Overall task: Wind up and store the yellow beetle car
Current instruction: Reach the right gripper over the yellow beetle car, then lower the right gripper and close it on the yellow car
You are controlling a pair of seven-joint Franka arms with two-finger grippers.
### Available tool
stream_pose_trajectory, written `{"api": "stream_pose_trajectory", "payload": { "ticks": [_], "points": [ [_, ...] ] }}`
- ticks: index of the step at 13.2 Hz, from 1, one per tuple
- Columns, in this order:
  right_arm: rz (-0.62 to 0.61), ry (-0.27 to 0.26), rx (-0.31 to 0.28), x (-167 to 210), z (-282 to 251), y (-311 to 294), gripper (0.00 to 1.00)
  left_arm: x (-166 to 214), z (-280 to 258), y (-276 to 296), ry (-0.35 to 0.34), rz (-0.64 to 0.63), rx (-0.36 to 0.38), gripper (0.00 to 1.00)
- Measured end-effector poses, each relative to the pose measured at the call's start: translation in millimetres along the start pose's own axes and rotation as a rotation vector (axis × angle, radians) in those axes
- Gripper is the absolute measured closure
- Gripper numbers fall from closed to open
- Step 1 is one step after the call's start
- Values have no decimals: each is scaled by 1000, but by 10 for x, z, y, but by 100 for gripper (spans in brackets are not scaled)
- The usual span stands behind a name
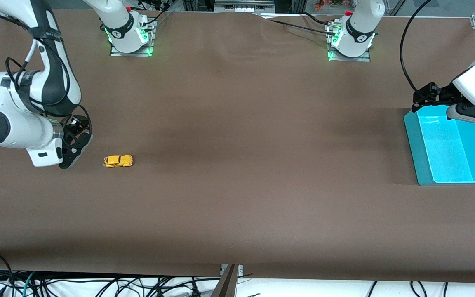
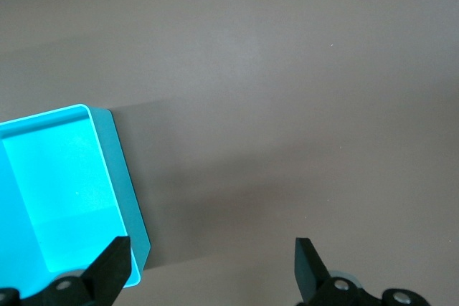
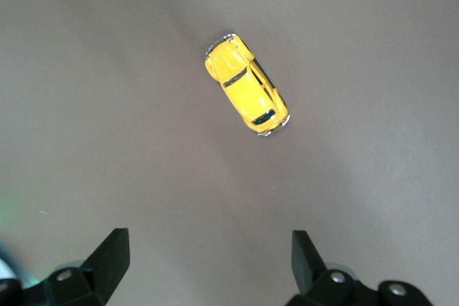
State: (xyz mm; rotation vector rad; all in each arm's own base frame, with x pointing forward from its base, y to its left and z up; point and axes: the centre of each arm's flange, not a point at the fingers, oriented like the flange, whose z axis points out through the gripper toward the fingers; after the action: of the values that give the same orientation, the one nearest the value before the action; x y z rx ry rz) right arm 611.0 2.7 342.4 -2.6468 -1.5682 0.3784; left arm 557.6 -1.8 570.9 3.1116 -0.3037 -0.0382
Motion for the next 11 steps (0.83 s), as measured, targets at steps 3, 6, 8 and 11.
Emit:
{"api": "stream_pose_trajectory", "payload": {
  "ticks": [3,6,8,11],
  "points": [
    [-140,28,-47,-17,299,10,0,0,0,0,0,0,0,0],
    [-256,59,-118,12,575,-30,0,0,0,0,0,0,0,0],
    [-317,76,-163,12,784,-85,0,0,0,0,0,0,0,0],
    [-377,94,-211,46,979,-175,0,0,0,0,0,0,0,0]
  ]
}}
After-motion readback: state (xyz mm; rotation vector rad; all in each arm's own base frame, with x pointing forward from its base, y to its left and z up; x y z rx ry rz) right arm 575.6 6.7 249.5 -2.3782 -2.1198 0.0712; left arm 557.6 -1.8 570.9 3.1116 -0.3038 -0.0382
